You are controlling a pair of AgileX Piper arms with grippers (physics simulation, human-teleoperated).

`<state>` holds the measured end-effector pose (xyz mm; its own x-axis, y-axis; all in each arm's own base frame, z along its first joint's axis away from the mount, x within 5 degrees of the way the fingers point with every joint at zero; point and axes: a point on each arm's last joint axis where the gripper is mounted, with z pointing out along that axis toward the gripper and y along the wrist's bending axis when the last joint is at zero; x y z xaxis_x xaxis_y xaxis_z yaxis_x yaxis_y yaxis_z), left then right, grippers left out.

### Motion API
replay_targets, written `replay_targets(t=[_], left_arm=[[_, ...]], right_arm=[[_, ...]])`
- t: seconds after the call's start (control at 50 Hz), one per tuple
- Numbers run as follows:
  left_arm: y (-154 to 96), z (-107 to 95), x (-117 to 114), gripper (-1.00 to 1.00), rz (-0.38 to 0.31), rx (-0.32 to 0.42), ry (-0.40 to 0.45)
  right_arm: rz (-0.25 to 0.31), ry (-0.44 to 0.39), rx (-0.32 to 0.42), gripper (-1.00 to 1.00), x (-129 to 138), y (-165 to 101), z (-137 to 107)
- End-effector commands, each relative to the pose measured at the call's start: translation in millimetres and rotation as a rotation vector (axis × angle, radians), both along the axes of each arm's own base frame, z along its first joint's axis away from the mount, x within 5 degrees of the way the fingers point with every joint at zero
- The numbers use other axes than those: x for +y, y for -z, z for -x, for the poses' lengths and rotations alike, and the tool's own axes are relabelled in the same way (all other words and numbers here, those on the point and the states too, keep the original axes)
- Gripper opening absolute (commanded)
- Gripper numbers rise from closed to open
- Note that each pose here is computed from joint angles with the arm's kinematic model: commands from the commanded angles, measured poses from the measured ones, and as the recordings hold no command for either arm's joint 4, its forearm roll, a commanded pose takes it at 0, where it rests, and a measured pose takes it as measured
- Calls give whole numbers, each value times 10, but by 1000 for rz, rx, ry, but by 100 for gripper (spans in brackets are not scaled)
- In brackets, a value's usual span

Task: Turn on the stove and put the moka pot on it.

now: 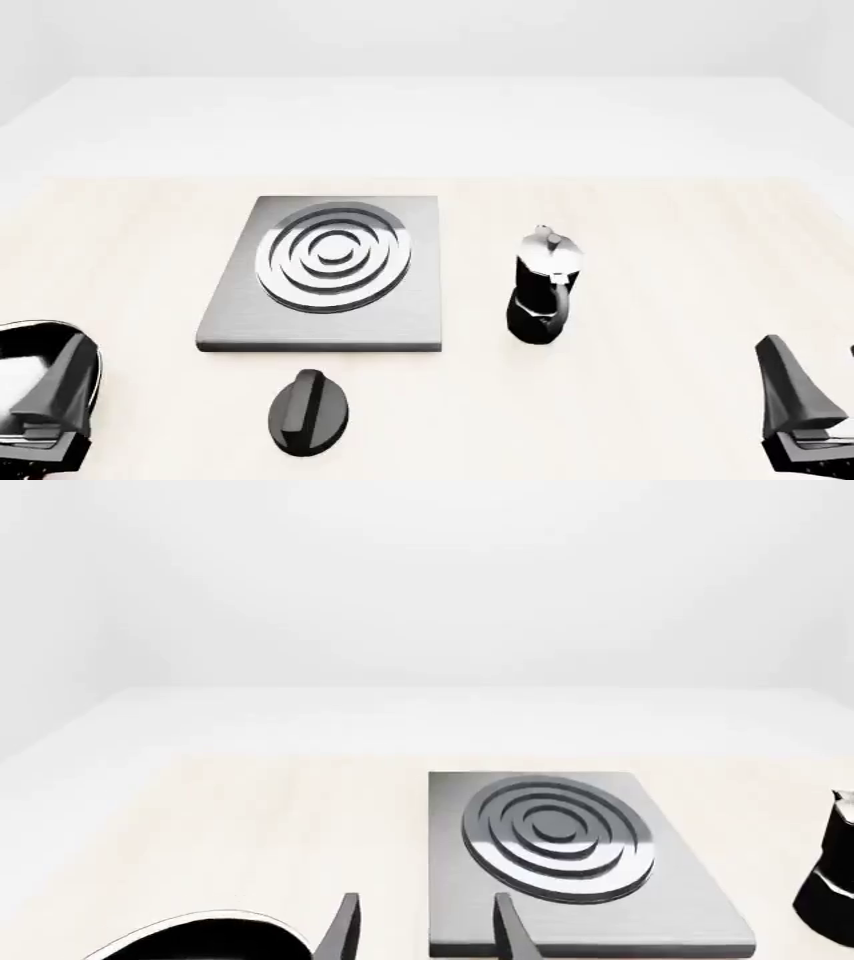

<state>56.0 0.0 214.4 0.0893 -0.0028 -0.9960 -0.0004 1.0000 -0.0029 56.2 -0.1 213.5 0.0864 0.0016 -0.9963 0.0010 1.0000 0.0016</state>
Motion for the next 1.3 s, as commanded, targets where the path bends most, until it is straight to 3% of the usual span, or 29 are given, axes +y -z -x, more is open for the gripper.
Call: replay_targets(t=[0.02,0.12,0.16,0.2,0.22,0.24,0.28,0.3,0.34,0.36,0.4,0.42,0.58,0.8,0.86,0.96,1.0,1.02,1.1,1.22,1.3], left_arm=[[-57,10,3,100,15,4,-4],[87,-6,1,100,-41,87,-4],[138,-16,25,100,-69,149,-45],[161,-81,32,100,-37,200,-50],[175,-171,33,100,-67,242,-43],[50,-543,24,100,-68,253,-19],[-20,-644,8,100,-85,270,-3],[-71,-736,-33,100,-57,306,29],[-244,-772,-53,100,-29,338,42],[-299,-740,-140,100,-14,318,107],[-391,-799,-141,100,-42,350,105],[-426,-844,-175,100,-20,375,123],[-550,-1033,-248,100,-85,456,159],[-718,-1322,-380,100,-93,575,201],[-781,-1404,-426,100,-139,600,224],[-719,-1544,-489,100,-143,684,236],[-727,-1556,-481,100,-176,683,241],[-594,-1750,-569,100,-199,807,261],[-594,-1778,-619,100,-202,820,276],[-419,-1866,-712,100,-201,898,293],[-406,-1884,-714,100,-220,897,299]], right_arm=[[-9,-1,3,100,0,-3,-2],[-15,-6,8,100,3,-5,-16],[-16,-10,9,100,5,-1,-19],[-18,-15,11,100,8,-1,-25],[-21,-15,10,100,8,2,-21],[-21,-15,10,100,8,3,-21],[-22,-16,9,100,8,1,-22],[-23,-16,10,100,9,-3,-29],[-30,-17,11,100,9,0,-31],[-34,-12,9,100,5,0,-25],[-29,-10,10,100,4,4,-18],[-29,-4,12,100,1,4,-22],[-25,-2,4,100,0,1,-11],[-22,-5,7,100,2,1,-20],[-19,-6,6,100,2,-1,-22],[-18,-5,3,100,2,-2,-21],[-17,-5,4,100,2,-2,-21],[-18,-3,3,100,1,-3,-23],[-18,-3,3,100,1,-4,-23],[-23,-3,1,100,0,-3,-16],[-26,-2,0,100,0,-2,-13]])
